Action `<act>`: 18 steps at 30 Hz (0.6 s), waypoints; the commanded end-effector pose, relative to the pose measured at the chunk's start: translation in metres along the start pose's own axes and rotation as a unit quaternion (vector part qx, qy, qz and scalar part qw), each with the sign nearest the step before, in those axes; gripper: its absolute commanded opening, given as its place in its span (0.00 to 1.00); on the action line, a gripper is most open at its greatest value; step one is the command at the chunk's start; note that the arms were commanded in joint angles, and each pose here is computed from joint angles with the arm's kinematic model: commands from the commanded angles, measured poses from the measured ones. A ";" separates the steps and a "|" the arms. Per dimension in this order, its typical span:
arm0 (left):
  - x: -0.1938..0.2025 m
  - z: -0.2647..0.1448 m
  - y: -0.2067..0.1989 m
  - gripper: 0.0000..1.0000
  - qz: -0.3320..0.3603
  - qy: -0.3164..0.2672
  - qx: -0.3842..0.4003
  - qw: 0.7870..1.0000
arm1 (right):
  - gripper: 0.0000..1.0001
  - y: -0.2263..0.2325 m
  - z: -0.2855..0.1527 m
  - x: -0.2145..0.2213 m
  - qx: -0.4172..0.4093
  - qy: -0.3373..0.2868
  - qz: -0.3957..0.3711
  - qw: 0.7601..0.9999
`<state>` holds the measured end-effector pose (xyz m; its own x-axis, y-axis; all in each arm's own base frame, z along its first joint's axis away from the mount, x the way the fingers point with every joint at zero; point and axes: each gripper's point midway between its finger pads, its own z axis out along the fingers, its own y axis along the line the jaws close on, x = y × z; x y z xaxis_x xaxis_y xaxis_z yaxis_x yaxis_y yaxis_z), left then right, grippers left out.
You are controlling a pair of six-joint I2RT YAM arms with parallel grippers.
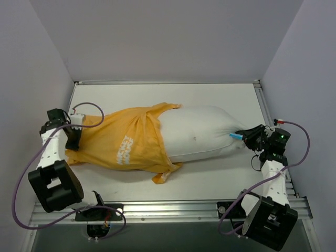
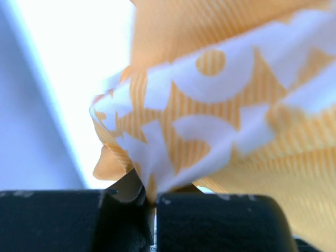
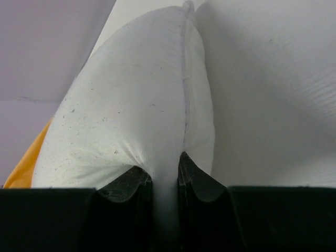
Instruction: Remove the pillowcase from the pillow
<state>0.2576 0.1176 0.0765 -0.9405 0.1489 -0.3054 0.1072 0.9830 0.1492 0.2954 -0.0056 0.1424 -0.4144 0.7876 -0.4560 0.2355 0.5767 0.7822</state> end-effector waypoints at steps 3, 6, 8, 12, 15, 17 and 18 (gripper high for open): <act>-0.063 -0.160 0.131 0.02 0.009 -0.150 -0.246 0.958 | 0.00 -0.010 -0.021 -0.094 0.045 -0.160 -0.004 0.986; -0.068 -0.200 0.158 0.02 0.009 -0.164 -0.296 0.941 | 0.00 -0.016 -0.028 -0.105 0.042 -0.176 0.014 0.983; -0.075 -0.217 0.173 0.02 0.009 -0.171 -0.322 0.931 | 0.00 -0.018 -0.032 -0.111 0.048 -0.184 0.017 0.982; -0.088 -0.236 0.188 0.02 -0.001 -0.188 -0.345 0.920 | 0.00 -0.021 -0.036 -0.118 0.053 -0.193 0.019 0.980; -0.096 -0.239 0.205 0.02 -0.012 -0.186 -0.368 0.911 | 0.00 -0.024 -0.044 -0.130 0.059 -0.208 0.026 0.976; -0.100 -0.237 0.217 0.02 -0.016 -0.176 -0.384 0.906 | 0.00 -0.024 -0.046 -0.137 0.056 -0.212 0.031 0.975; -0.103 -0.245 0.221 0.02 -0.016 -0.182 -0.395 0.900 | 0.00 -0.027 -0.049 -0.142 0.058 -0.217 0.035 0.974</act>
<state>0.3020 0.2248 0.2806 -0.8007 0.2665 -0.5365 -0.0512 0.8618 0.5046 0.2905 -0.0717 0.1576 -0.2416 0.8940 -0.3774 0.3426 0.4425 0.8288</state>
